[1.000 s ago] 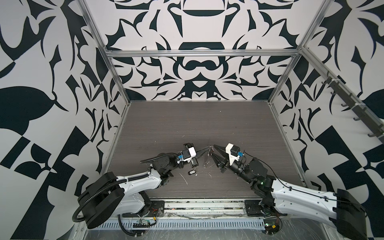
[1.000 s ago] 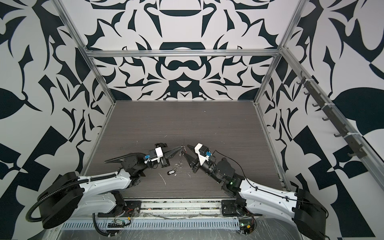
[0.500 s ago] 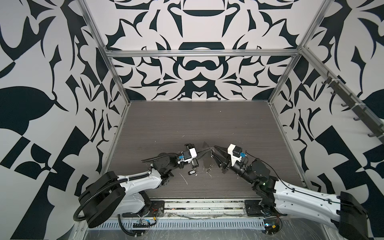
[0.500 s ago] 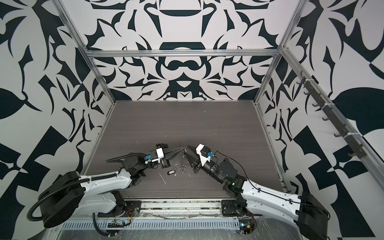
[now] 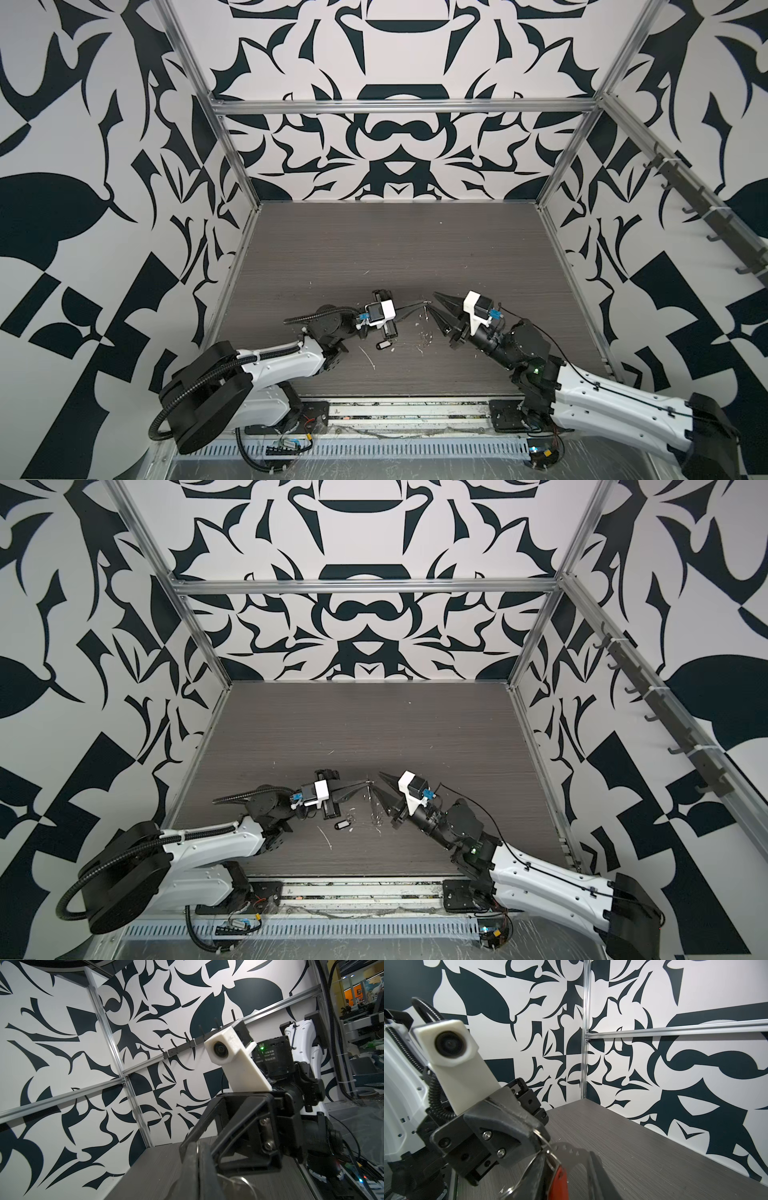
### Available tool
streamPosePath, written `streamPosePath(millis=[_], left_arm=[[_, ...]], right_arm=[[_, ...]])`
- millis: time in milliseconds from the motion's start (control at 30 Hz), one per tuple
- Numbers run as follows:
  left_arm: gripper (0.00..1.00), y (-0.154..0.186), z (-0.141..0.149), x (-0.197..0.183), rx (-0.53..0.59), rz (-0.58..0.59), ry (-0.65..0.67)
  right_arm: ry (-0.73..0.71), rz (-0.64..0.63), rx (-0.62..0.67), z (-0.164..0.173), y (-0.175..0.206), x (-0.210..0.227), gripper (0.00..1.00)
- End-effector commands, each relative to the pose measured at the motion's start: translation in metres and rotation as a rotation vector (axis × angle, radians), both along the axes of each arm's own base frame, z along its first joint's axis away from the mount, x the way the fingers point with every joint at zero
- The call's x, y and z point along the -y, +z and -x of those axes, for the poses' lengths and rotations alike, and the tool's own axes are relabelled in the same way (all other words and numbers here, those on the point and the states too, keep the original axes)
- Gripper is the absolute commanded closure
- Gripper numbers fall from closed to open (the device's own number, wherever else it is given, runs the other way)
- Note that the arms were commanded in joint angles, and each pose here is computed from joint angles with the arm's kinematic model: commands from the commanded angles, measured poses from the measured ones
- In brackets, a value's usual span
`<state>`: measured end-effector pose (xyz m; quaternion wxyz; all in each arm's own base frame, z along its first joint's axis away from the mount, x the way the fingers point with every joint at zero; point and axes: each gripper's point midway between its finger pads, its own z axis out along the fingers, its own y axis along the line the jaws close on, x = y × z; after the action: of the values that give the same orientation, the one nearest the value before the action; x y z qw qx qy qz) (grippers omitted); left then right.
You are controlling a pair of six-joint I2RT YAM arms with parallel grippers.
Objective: Attach keys to a key ring
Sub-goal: Insert the key into the keyring.
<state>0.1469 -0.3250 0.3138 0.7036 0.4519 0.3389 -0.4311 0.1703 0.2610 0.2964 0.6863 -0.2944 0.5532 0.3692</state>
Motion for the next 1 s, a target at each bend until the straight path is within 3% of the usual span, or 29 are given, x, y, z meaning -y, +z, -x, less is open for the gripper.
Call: streamPosePath(millis=[0, 300, 667, 967], left_arm=[[1.0, 0.025, 0.01, -0.003, 0.062, 0.064, -0.042], [1.0, 0.026, 0.011, -0.005, 0.065, 0.068, -0.04], [1.0, 0.026, 0.014, -0.005, 0.072, 0.066, -0.056], [1.0, 0.026, 0.014, -0.005, 0.072, 0.066, -0.055]], right_arm=[[0.025, -0.015, 0.031, 0.005, 0.01, -0.001, 0.68], [0.03, -0.003, 0.047, 0.008, 0.008, 0.001, 0.8], [0.049, -0.015, 0.055, 0.014, 0.008, 0.003, 0.73], [0.067, -0.021, 0.061, 0.017, 0.009, 0.003, 0.86]])
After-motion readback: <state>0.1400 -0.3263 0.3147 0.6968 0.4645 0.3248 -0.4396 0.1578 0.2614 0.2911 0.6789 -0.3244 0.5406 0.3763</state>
